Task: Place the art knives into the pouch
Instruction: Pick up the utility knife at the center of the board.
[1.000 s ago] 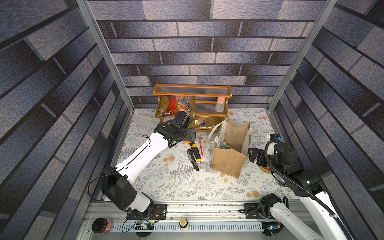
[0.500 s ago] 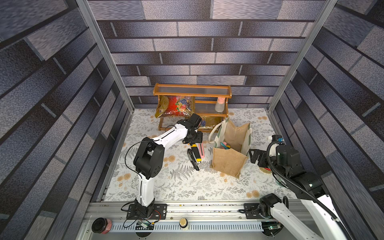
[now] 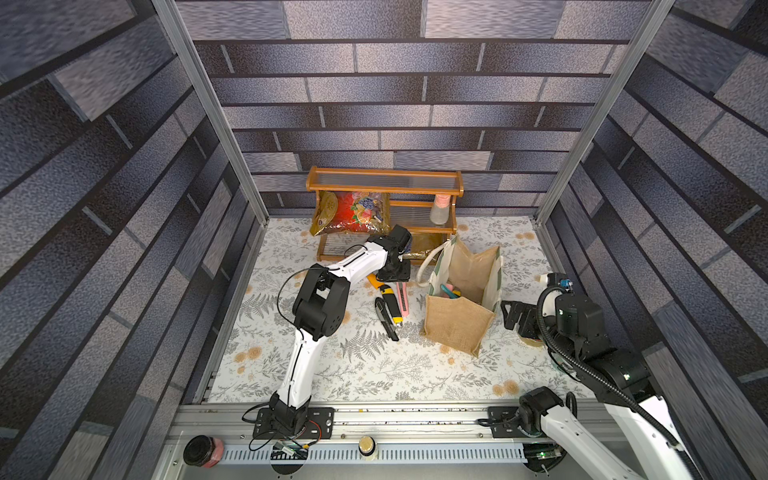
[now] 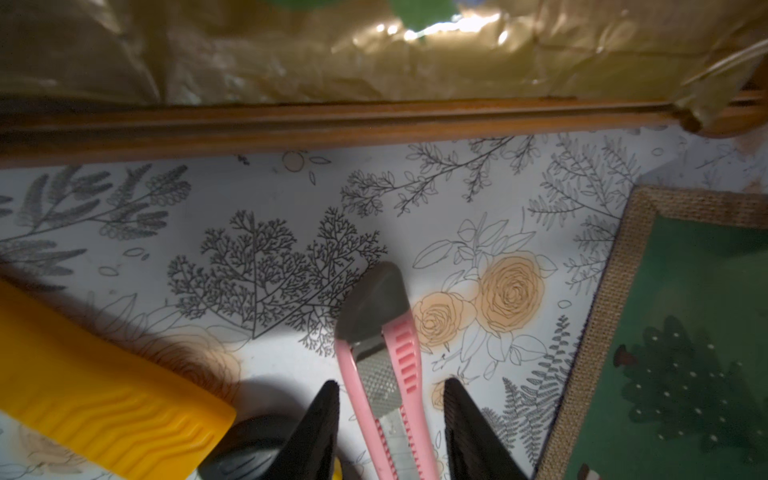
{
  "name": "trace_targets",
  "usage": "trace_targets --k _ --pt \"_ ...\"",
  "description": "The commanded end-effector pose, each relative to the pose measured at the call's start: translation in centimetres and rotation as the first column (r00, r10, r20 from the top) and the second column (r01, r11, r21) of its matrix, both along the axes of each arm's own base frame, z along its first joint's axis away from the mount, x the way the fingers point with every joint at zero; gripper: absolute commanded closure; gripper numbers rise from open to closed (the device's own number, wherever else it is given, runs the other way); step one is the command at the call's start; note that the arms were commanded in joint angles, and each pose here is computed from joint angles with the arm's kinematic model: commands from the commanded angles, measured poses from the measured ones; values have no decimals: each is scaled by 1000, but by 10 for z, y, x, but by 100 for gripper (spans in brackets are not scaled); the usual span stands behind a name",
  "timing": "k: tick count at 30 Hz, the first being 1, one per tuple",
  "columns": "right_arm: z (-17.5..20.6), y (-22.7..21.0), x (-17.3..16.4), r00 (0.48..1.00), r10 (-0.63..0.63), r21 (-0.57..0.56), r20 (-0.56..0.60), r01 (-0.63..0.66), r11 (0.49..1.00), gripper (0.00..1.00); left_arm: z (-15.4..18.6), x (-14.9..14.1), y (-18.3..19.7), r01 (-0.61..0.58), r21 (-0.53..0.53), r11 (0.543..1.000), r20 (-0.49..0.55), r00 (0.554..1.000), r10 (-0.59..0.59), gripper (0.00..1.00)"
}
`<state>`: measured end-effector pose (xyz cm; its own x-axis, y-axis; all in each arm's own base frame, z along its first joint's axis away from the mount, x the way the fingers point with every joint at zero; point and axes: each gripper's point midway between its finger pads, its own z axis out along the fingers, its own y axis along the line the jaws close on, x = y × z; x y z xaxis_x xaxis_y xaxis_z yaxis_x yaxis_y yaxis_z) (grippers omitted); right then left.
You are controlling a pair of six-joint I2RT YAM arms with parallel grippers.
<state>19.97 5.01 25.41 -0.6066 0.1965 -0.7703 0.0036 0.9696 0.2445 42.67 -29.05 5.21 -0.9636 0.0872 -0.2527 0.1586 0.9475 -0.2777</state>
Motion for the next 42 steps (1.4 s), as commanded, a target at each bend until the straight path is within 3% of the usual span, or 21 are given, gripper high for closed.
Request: trace_targets --k 1,18,42 --pt "2 -6 -3 1000 -24 -11 3 24 1000 0 -4 1 3 -12 14 1000 -32 999 13 57" --pt "5 -10 -3 999 -35 -25 12 35 999 0 -41 -2 12 -24 65 998 -113 993 31 63" --pt "2 -16 -6 998 -54 -46 22 55 997 0 -38 -20 -10 32 114 993 -91 996 -21 79"
